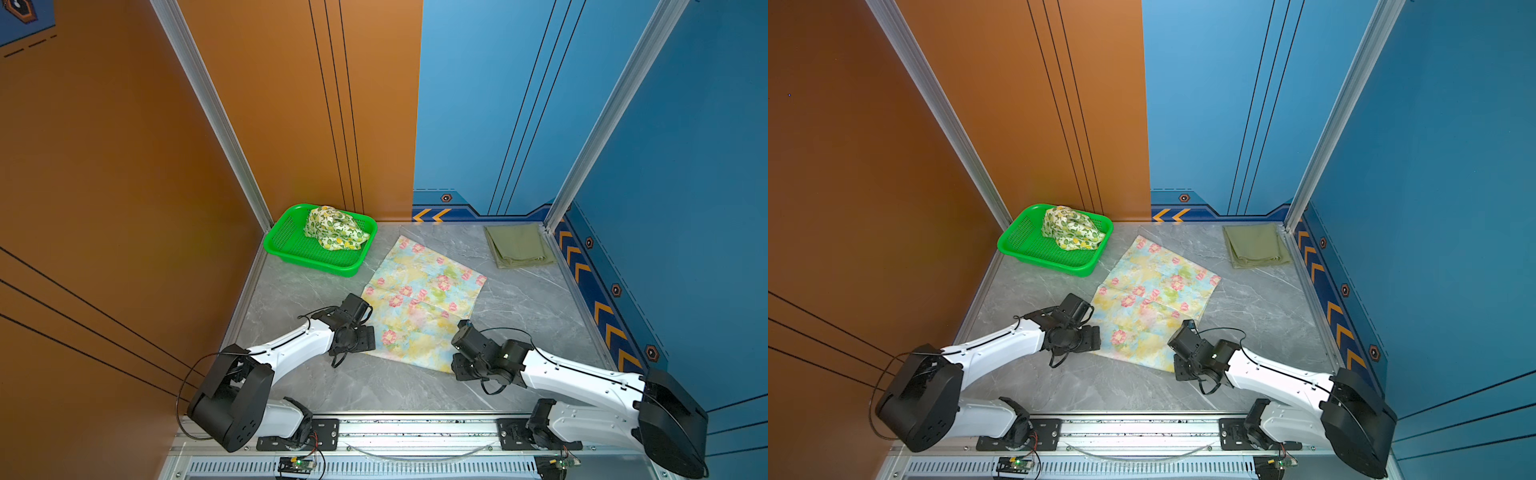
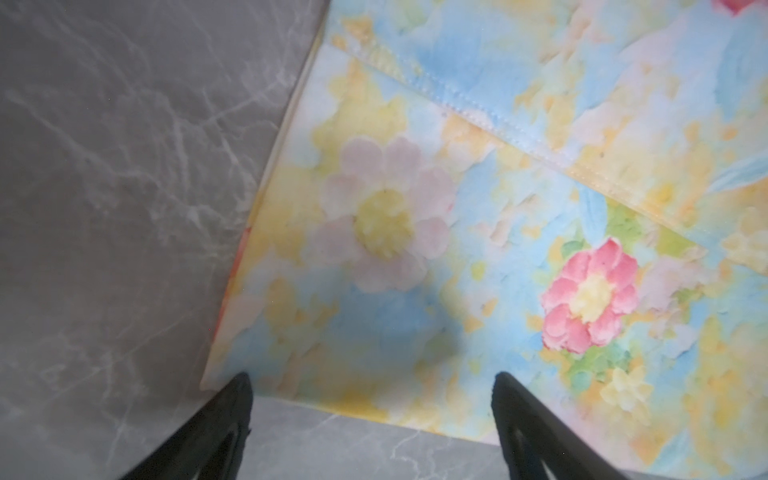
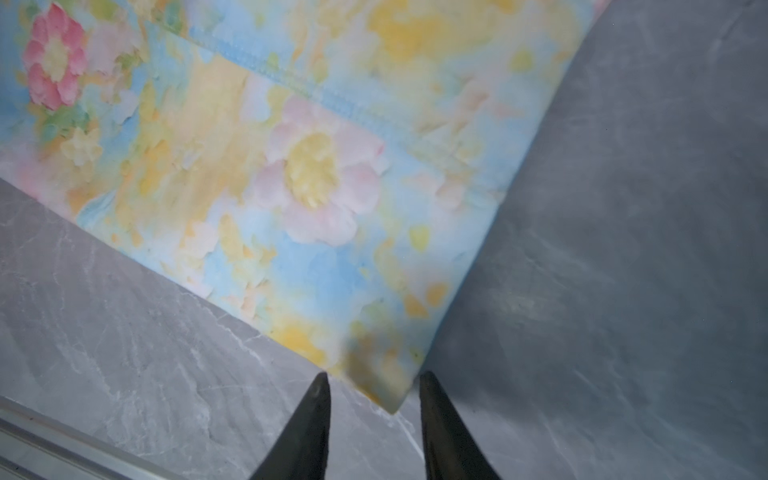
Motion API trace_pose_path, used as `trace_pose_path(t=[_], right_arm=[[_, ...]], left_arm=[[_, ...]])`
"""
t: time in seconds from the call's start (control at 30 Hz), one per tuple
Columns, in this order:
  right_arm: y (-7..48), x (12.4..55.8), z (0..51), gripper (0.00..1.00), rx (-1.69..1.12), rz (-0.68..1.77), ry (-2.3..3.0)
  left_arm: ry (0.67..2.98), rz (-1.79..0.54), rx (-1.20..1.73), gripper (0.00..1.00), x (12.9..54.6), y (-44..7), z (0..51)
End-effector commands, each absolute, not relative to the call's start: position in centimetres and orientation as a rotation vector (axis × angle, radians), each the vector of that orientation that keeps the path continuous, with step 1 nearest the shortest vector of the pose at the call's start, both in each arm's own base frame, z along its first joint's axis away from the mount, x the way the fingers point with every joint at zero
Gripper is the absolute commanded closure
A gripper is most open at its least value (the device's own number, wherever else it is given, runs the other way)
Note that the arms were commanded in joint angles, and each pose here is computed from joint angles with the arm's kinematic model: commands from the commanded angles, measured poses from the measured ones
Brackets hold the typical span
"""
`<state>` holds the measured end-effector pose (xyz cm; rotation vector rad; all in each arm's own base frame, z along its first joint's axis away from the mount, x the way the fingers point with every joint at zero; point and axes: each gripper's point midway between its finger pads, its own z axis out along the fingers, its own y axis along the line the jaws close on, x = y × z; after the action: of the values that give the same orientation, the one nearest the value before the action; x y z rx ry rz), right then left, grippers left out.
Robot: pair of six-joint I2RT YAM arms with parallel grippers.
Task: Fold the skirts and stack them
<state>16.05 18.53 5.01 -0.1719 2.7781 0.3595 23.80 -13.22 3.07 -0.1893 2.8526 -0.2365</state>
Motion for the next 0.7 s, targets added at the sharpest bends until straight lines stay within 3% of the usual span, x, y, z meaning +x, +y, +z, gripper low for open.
trace_pose_path(t=[0.0,0.2,0.33,0.5,0.67], right_arm=[[16.2,15.7,6.2,0.63,-0.113,0.282,2.770],[18.2,18.8,11.1,0.65,-0.076,0.423,2.652],[21.2,21.8,11.4,0.64,-0.096,0.472,2.643],[23.2,24.0,8.3,0.66,-0.122,0.446,2.712],[23.0,21.4,3.5,0.68,-0.178,0.374,2.813]], left_arm=[[2.869,-0.243,-0.174,0.09,23.4,-13.0,2.6],[2.855,-0.263,-0.173,0.09,23.6,-13.3,3.1],[2.838,-0.279,-0.169,0.09,24.0,-13.5,3.7],[2.827,-0.290,-0.165,0.09,24.2,-13.7,4.0],[2.817,-0.294,-0.168,0.09,24.4,-13.6,4.3]])
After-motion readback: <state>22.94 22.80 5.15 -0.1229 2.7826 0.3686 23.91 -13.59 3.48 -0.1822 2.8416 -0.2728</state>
